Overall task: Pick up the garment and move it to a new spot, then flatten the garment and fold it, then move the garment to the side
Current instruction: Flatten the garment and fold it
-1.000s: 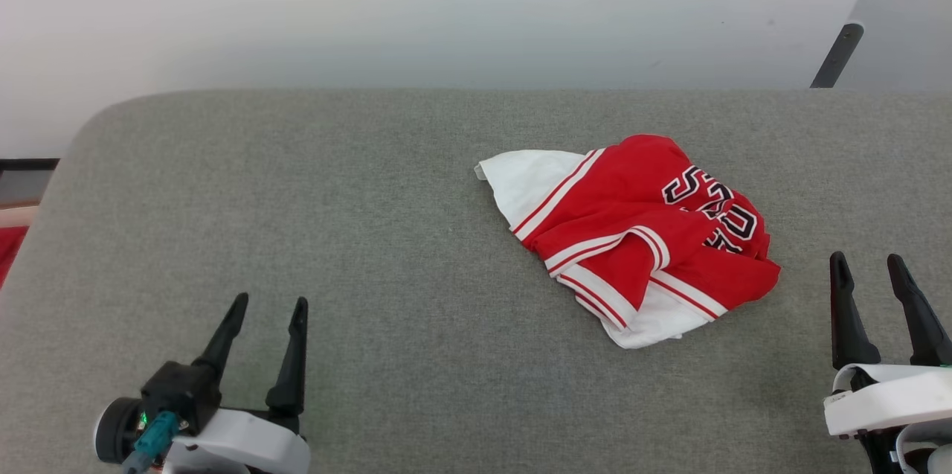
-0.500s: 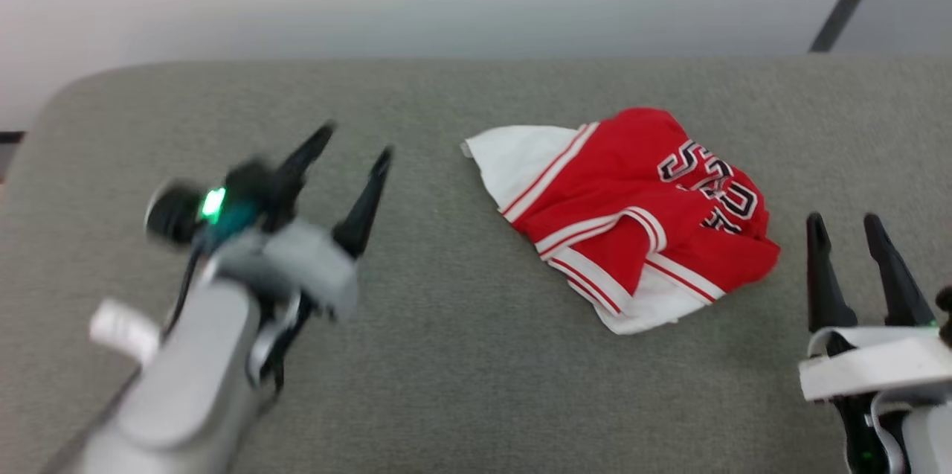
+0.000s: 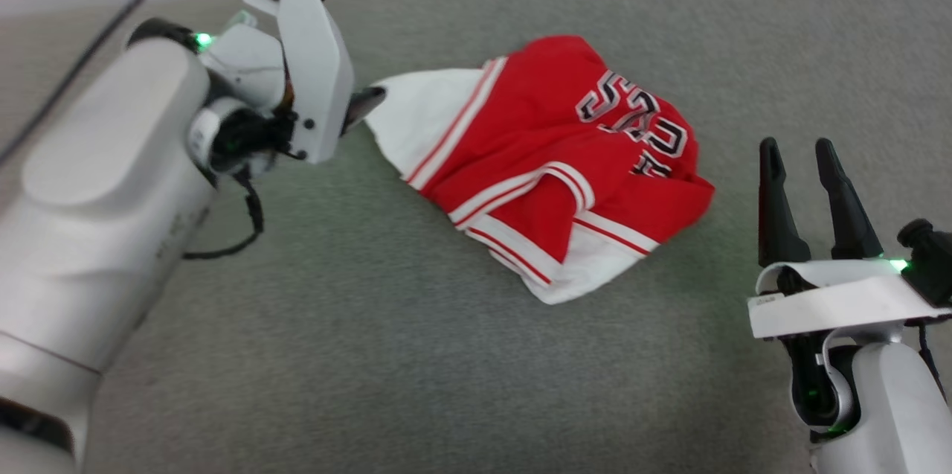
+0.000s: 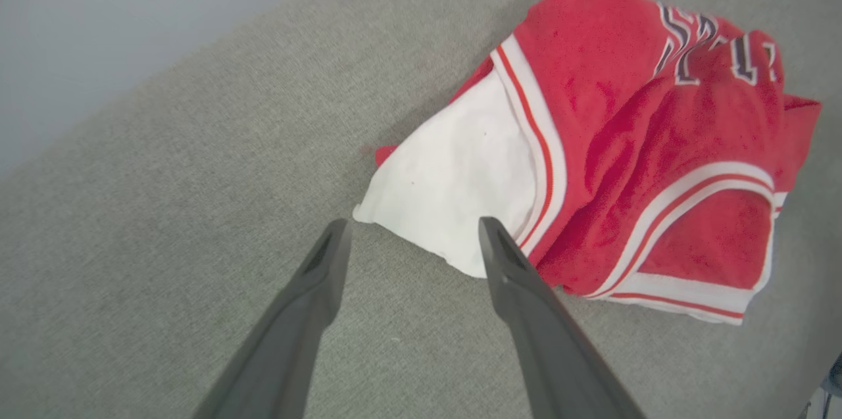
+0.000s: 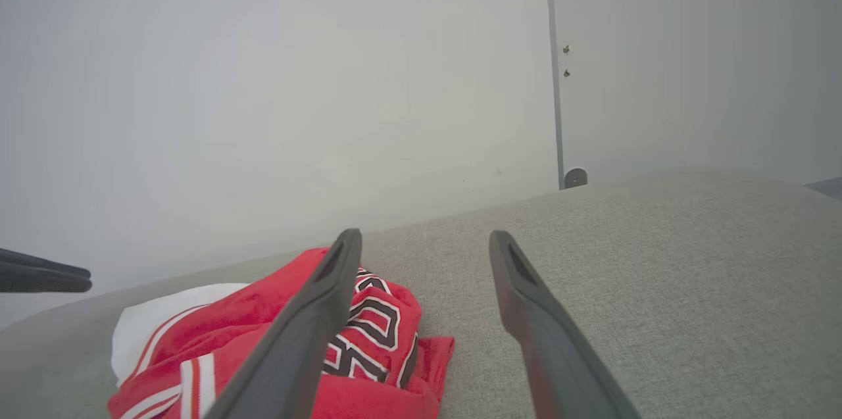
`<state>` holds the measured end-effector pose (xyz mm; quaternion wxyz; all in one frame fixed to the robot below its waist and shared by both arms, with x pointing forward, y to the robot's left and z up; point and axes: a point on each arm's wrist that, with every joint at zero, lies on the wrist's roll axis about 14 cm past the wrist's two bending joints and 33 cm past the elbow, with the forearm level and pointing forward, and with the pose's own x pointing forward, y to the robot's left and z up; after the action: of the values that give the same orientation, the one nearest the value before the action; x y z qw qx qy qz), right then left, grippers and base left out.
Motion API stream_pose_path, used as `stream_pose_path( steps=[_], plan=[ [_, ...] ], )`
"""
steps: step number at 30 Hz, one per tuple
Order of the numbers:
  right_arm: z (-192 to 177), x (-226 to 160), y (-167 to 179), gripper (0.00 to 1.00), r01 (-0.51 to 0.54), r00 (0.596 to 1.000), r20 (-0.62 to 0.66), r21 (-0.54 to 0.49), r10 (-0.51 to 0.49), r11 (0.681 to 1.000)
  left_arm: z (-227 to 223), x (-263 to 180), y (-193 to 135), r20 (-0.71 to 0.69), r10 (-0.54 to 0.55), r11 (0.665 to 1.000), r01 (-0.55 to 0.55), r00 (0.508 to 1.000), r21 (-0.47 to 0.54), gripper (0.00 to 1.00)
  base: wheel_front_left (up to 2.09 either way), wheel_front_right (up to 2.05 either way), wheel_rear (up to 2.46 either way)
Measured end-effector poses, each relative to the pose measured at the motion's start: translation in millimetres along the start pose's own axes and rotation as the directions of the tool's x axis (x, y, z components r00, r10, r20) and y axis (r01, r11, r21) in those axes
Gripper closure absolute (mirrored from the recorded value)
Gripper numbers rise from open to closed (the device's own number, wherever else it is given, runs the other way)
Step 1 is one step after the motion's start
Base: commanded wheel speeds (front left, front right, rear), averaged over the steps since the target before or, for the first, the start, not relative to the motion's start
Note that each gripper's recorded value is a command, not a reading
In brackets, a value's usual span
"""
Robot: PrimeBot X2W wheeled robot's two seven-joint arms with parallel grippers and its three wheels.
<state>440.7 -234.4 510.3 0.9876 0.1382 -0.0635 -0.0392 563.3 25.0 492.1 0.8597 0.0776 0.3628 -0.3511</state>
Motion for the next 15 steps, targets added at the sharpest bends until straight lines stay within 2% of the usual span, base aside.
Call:
stream_pose_path(
  steps=[2, 6, 12, 13, 14, 15],
  plan=[
    [-2.3, -0.3, -5.6, 0.0, 0.019, 1.0, -0.005, 0.0, -0.019, 1.0, -11.5, 13.4, 1.1, -0.106, -0.017, 1.0, 0.017, 0.994, 0.002, 0.0, 0.0, 0.0, 0.0],
    [-10.7, -2.1, -16.5, 0.0, 0.053, 0.998, -0.028, -0.004, -0.054, 0.999, -28.3, 36.9, 10.1, -0.24, -0.046, 0.998, 0.034, 0.97, -0.056, 0.0, 0.0, 0.0, 0.0],
    [-22.4, -2.0, -32.3, 0.0, 0.095, 0.994, -0.059, -0.026, -0.096, 0.995, -42.6, 72.3, 7.4, -0.3, -0.131, 0.985, 0.089, 0.945, -0.149, 0.0, 0.0, 0.0, 0.0],
    [-24.7, -2.4, -34.9, 0.0, 0.102, 0.992, -0.065, -0.027, -0.104, 0.994, -41.0, 77.3, 4.7, -0.288, -0.153, 0.979, 0.106, 0.945, -0.172, 0.21, 0.0, 0.0, 0.0],
    [-27.1, -2.7, -37.1, 0.0, 0.108, 0.991, -0.071, -0.027, -0.11, 0.994, -37.7, 81.9, 2.9, -0.273, -0.166, 0.976, 0.119, 0.948, -0.181, 0.52, 0.0, 0.0, 0.0],
    [-29.0, -2.4, -38.8, 0.0, 0.112, 0.991, -0.076, -0.029, -0.114, 0.993, -35.5, 85.8, 0.8, -0.264, -0.175, 0.974, 0.129, 0.948, -0.183, 0.96, 0.0, 0.0, 0.0]
  ],
)
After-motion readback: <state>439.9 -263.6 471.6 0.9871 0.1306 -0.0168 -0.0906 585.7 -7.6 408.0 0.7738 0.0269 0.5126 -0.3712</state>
